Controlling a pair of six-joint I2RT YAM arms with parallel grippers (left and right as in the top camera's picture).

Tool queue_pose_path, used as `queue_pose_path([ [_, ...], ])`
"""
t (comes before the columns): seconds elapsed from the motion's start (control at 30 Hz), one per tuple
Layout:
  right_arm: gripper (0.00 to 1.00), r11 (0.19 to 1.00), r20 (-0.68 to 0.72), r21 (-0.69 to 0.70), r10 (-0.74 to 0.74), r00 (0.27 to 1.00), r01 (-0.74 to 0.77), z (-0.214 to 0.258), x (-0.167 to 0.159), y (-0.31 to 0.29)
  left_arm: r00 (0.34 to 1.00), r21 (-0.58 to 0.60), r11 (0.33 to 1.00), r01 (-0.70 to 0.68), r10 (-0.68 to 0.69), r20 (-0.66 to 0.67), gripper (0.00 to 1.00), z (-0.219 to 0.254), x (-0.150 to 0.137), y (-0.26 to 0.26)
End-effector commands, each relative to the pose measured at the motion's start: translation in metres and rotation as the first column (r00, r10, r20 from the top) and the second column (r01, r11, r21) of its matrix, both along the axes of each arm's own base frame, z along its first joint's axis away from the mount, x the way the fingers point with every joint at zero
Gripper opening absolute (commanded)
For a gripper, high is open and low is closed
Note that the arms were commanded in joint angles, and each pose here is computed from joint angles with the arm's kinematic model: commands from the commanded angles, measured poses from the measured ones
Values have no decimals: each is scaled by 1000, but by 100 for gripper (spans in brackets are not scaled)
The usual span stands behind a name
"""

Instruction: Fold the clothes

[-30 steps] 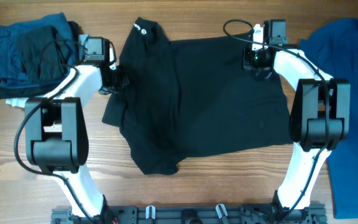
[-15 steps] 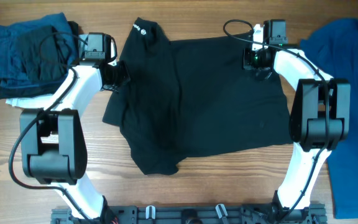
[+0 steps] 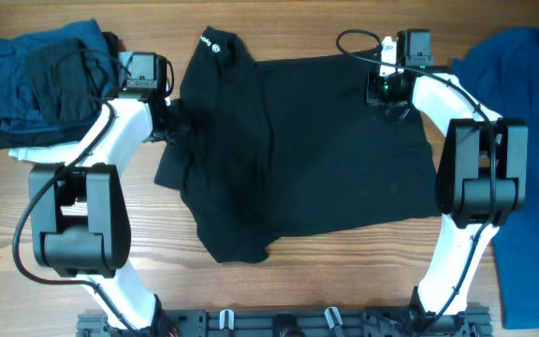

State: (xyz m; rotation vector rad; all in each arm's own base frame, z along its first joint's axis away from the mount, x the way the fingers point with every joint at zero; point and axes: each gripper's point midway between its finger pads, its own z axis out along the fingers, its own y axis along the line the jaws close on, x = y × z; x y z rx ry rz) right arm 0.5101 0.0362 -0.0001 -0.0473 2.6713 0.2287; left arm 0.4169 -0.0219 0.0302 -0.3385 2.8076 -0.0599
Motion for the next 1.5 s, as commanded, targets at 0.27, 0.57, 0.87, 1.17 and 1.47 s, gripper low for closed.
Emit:
queue_pose_path([
  [0.27,6,998,-78,-55,-11,997,6,-21,-18,-11,976,3,981,196,-194,-103,49,-47,-9,-4],
  [0.57,6,998,-78,-55,-11,997,6,-21,-18,-11,983,194,980,-41,75,-169,15,-49,-26,46],
  [0.87,9,998,-77,-55,-11,997,7,-21,-17,-11,909,231,930,-285,339,-243,15,-49,-60,91],
  [1.17,12,999,-10,-53,-12,1000,11,-6,-4,-10,926,202,922,-329,357,-125,25,-10,-32,99],
  [1.47,20,998,87,-33,-41,995,44,89,-11,-11,953,-80,959,-271,279,122,47,100,19,58],
])
